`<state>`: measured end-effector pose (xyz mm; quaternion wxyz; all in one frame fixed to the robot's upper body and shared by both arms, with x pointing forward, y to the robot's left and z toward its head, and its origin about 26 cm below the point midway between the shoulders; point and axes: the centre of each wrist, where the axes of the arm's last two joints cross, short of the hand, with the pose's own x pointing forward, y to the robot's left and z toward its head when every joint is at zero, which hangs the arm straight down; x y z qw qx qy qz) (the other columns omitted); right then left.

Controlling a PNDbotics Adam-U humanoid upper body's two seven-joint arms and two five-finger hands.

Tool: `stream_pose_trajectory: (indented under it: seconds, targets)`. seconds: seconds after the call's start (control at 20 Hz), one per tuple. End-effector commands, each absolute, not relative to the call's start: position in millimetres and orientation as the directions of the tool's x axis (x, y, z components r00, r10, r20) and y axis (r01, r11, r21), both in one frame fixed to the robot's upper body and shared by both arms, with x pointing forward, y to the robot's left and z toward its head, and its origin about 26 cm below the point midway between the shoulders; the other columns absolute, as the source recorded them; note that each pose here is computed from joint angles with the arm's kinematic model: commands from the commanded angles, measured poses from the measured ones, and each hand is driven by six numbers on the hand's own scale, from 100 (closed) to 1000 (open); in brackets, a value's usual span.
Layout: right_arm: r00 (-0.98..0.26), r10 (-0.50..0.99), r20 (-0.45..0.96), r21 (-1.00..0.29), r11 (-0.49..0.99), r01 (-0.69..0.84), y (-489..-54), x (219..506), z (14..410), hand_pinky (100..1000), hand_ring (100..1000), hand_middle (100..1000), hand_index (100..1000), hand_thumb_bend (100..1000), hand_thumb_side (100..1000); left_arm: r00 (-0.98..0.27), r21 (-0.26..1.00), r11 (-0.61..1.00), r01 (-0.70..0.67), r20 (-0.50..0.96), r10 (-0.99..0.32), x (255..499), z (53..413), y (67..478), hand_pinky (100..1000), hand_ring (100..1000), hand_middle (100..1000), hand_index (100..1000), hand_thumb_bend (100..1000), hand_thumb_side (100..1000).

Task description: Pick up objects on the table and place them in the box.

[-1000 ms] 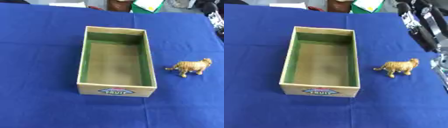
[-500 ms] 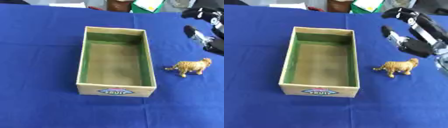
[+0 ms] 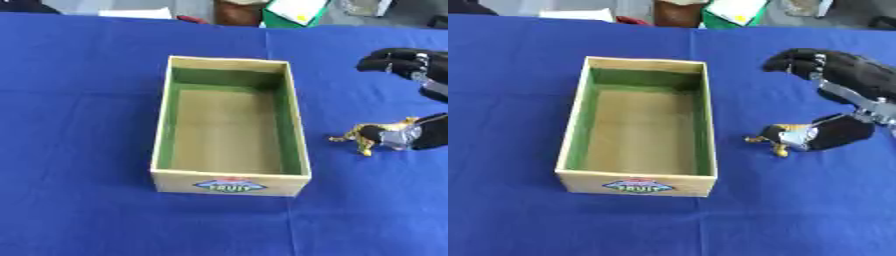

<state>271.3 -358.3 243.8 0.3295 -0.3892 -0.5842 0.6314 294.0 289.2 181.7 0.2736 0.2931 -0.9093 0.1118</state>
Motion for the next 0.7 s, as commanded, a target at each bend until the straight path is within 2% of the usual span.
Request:
stream_pose_trajectory:
  seconds: [0.05,0.15,0.3,0.45,0.7]
  targets:
    - [-0.437,0.881,-0.181,-0.982,-0.187,0.029,-364.5,272.0,251.9,977,999,923,1000,387,652,-0.696,-0.048,0.808,-0.587,0.539,-0.474,292.5,189.4,289.0,497,552,534,694,100,466]
    - [-0.411,0.89,-0.195,-0.977,-0.215,-0.001,-368.8,273.7,248.2,978,999,928,1000,347,630,-0.696,-0.048,0.808,-0.587,0.539,-0.474,292.4,189.3,289.0,497,552,534,693,100,465]
    - [-0.37,0.903,-0.217,-0.966,-0.254,-0.054,-376.0,277.0,241.0,983,989,936,1000,192,600,-0.696,-0.047,0.808,-0.587,0.539,-0.474,292.4,189.2,289.0,497,553,534,693,100,465]
    - [-0.346,0.906,-0.244,-0.948,-0.298,-0.11,-379.0,278.6,233.1,987,988,943,1000,205,575,-0.695,-0.046,0.808,-0.587,0.54,-0.475,292.4,189.2,289.1,498,553,534,693,100,464]
    - [-0.301,0.903,-0.306,-0.909,-0.371,-0.189,-385.1,281.5,227.3,973,980,948,1000,323,545,-0.696,-0.042,0.81,-0.585,0.539,-0.475,292.5,189.3,288.9,498,553,533,691,100,459]
